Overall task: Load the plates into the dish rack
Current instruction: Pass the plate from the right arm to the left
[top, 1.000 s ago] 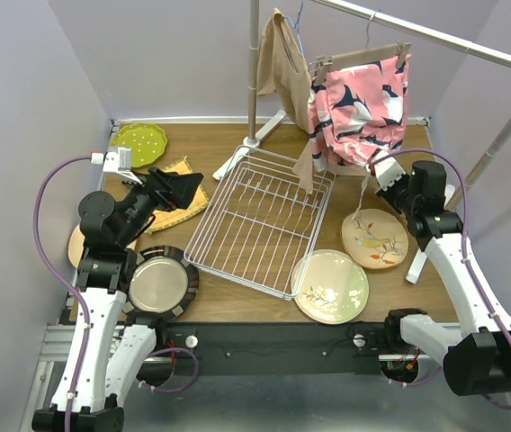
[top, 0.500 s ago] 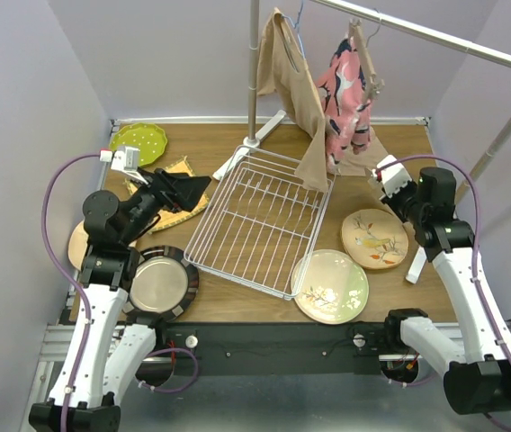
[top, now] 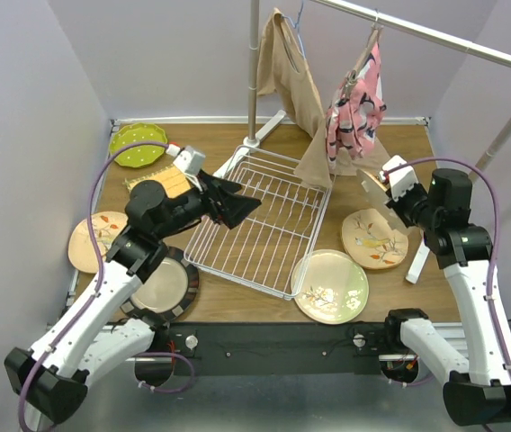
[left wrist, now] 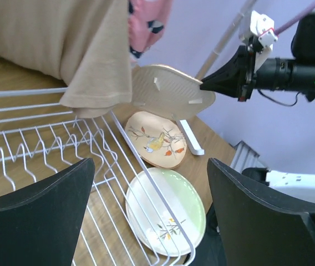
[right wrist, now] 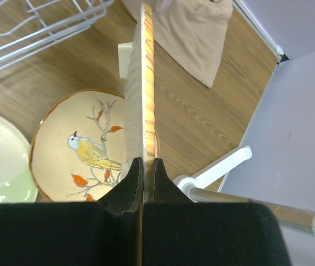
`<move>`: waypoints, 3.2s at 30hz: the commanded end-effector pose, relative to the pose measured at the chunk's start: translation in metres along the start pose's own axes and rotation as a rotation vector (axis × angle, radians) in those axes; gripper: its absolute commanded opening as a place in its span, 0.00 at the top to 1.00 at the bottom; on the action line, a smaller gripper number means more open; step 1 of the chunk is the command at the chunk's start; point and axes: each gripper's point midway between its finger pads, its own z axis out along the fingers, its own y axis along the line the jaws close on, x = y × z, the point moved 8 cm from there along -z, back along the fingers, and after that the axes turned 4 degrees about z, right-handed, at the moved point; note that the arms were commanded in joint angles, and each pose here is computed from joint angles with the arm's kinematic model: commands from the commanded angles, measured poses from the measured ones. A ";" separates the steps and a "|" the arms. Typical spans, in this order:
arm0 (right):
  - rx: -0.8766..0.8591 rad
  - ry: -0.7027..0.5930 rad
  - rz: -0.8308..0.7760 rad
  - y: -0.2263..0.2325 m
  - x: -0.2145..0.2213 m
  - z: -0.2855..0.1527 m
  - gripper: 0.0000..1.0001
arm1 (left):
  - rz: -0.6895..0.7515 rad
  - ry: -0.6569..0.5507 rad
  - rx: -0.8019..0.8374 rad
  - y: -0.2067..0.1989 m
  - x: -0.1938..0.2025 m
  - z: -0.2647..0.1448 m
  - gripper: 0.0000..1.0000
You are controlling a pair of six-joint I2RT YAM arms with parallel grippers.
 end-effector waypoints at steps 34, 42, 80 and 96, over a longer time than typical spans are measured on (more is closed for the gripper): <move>-0.436 -0.242 -0.154 0.046 -0.025 -0.063 0.99 | 0.994 0.125 0.730 -0.060 0.060 0.180 0.12; -0.452 -0.248 -0.176 0.047 -0.025 -0.063 0.99 | 0.944 0.221 0.857 -0.076 0.088 0.195 0.16; -0.396 -0.306 -0.136 0.045 -0.035 -0.078 0.83 | 0.897 0.327 0.872 -0.114 0.090 0.214 1.00; -0.237 -0.459 -0.019 0.017 -0.084 -0.103 0.27 | 0.644 0.222 0.768 -0.132 0.030 0.169 1.00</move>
